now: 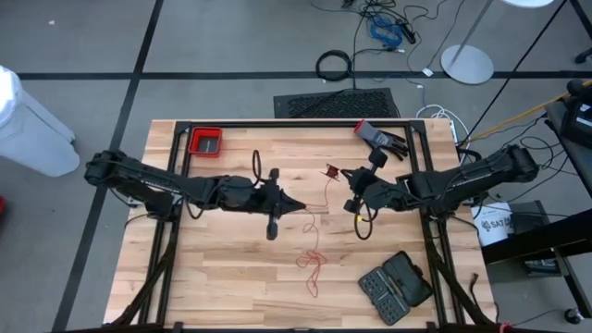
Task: Coil cords
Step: Uncoil the red wire from the spool
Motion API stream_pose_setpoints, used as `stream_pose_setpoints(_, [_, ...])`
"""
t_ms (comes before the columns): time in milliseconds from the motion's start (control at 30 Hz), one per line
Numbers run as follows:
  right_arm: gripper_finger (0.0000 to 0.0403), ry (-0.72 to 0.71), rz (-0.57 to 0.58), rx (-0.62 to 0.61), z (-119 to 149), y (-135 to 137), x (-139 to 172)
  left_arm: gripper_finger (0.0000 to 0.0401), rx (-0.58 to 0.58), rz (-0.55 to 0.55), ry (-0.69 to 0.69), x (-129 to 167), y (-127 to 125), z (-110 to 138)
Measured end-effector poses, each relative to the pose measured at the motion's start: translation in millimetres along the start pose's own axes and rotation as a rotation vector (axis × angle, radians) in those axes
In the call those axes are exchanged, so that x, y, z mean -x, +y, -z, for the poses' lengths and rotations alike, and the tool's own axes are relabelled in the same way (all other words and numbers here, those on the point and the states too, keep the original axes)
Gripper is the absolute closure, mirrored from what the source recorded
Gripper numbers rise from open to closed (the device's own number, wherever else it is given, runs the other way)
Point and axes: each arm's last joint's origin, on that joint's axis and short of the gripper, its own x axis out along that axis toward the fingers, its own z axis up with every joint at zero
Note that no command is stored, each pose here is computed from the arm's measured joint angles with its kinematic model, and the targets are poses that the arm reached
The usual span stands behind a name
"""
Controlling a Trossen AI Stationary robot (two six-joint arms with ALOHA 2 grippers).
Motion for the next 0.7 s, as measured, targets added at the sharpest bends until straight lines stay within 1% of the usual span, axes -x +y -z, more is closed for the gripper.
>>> stream_pose_setpoints(133, [0.0403,-0.001,0.012,-0.001,0,0,-1,0.0401,0.001,0.050,-0.025,-16,-5,10])
stream_pose_setpoints(300, [0.0403,-0.003,0.015,-0.002,-1,-1,0,0.0401,0.001,0.116,-0.014,-37,-8,31])
stream_pose_setpoints(567, [0.0403,-0.002,0.013,0.019,-2,-2,0,0.0401,0.072,0.098,0.073,-60,-3,64])
stream_pose_setpoints(700, [0.0403,-0.035,-0.009,-0.010,-16,-4,7,0.0401,0.078,0.084,0.113,-67,2,77])
